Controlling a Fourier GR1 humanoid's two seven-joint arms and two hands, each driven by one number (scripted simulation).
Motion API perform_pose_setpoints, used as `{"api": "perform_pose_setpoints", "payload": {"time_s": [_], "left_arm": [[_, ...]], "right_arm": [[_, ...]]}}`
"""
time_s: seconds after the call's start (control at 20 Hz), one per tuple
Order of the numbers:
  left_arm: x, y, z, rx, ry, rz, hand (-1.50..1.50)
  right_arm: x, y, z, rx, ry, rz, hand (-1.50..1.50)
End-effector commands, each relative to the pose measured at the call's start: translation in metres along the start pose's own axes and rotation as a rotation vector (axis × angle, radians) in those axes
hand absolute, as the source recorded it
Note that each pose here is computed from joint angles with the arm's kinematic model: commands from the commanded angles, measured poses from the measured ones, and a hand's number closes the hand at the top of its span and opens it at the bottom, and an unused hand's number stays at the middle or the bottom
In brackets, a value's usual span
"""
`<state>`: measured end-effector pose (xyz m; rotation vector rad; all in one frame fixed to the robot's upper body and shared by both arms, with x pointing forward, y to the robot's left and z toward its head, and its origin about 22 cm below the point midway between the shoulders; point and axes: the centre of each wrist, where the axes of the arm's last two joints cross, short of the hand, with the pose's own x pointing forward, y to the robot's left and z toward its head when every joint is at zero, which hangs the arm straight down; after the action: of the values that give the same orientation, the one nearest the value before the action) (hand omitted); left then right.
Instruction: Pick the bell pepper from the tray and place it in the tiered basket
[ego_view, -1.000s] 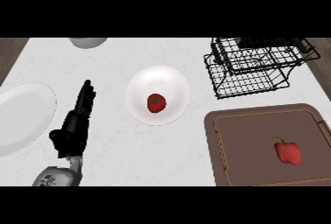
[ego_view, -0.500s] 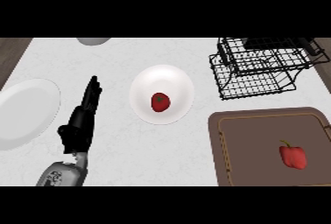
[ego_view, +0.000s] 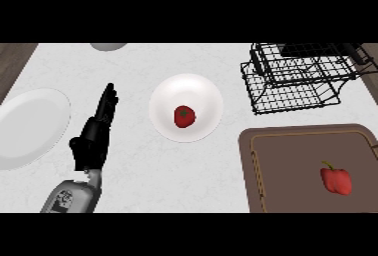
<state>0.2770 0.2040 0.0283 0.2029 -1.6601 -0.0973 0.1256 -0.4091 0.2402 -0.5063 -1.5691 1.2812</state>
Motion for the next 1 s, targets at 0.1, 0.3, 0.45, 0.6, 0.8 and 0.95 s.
{"api": "perform_pose_setpoints", "payload": {"time_s": [0.1,0.3,0.45,0.6,0.8,0.95], "left_arm": [[0.017,-0.004,-0.003,-0.016,-0.016,0.014,0.00],[-0.012,0.017,0.016,-0.004,0.001,0.000,0.00],[0.004,0.002,0.003,-0.015,0.000,0.022,0.00],[0.007,0.003,0.011,-0.003,-0.002,0.008,0.00],[0.011,0.026,-0.004,-0.006,-0.007,-0.001,0.00],[-0.003,0.005,0.009,-0.006,0.011,0.007,0.00]], "right_arm": [[-0.025,0.010,-0.002,0.162,-0.027,0.008,-1.50],[-0.026,0.034,0.007,0.191,-0.005,0.066,-1.50],[-0.039,0.051,-0.009,0.166,0.010,0.123,-1.50],[-0.046,0.032,0.010,0.165,0.012,0.156,-1.50],[-0.062,0.055,0.015,0.164,0.016,0.190,-1.50],[-0.062,0.048,0.013,0.170,-0.045,0.230,-1.50]]}}
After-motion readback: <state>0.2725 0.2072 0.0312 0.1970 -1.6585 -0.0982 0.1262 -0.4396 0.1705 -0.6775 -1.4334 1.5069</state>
